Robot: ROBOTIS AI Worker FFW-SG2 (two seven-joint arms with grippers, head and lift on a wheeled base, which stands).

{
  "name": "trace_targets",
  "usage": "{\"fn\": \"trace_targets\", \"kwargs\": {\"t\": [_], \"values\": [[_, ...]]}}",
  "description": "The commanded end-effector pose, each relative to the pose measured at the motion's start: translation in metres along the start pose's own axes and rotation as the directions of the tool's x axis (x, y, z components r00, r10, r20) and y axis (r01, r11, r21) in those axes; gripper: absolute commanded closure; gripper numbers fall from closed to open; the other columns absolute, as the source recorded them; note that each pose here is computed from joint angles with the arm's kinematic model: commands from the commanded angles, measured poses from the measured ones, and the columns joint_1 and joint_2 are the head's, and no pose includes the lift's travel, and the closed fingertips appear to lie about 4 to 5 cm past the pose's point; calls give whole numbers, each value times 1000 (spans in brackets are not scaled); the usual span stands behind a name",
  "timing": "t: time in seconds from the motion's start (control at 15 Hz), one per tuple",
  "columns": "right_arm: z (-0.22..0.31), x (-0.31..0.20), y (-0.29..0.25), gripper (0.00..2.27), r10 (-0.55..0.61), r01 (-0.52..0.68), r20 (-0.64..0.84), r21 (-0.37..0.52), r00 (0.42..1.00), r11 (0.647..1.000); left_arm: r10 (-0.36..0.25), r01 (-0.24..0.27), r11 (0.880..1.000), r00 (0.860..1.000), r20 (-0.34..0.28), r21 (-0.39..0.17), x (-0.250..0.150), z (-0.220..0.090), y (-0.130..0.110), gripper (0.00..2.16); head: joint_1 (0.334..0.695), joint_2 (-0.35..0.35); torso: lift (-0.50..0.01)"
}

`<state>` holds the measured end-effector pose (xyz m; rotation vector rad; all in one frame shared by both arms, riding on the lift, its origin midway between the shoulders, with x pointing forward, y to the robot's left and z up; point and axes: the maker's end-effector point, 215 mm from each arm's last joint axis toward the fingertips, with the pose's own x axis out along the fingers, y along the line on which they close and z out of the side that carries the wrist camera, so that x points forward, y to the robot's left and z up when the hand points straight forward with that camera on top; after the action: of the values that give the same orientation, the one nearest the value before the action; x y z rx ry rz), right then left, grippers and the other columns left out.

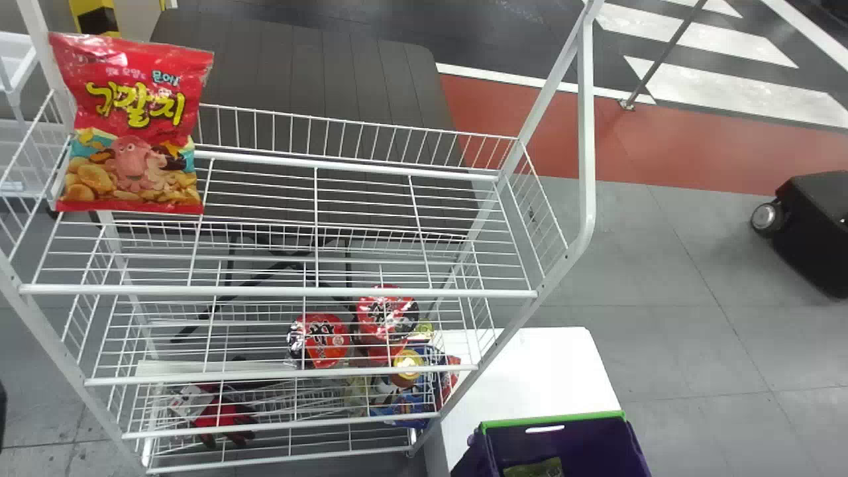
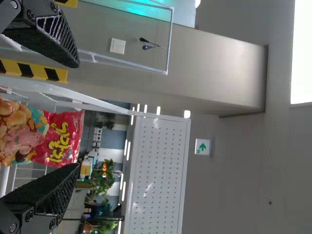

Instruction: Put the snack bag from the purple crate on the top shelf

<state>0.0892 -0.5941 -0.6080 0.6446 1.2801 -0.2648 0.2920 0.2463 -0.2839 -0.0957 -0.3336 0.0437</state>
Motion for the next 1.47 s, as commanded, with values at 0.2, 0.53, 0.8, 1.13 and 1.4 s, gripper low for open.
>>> {"fn": "trace_targets", "kwargs": {"t": [0.2, 0.53, 0.8, 1.13, 1.4], "values": [[-3, 0, 1, 2219, 12, -12, 4, -2, 1000, 1000, -25, 28, 999, 996, -85, 38, -1, -25, -8, 87, 695, -350, 10], [-25, -58, 109, 2219, 274, -267, -11, 176, 962, 947, -31, 37, 998, 992, -123, 51, 1, -35, -11, 87, 695, -350, 10], [54, -132, 194, 2216, 388, -373, 179, -114, 904, 921, -36, 43, 998, 990, -133, 54, 1, -38, -13, 87, 695, -350, 10], [60, -184, 285, 2148, 562, -487, 238, -307, 793, 818, -41, 52, 997, 985, -170, 62, 3, -51, -16, 87, 695, -350, 0], [36, -219, 360, 2148, 734, -626, 188, -413, 652, 662, -44, 55, 997, 984, -175, 61, 2, -53, -18, 87, 695, -350, 0]]}}
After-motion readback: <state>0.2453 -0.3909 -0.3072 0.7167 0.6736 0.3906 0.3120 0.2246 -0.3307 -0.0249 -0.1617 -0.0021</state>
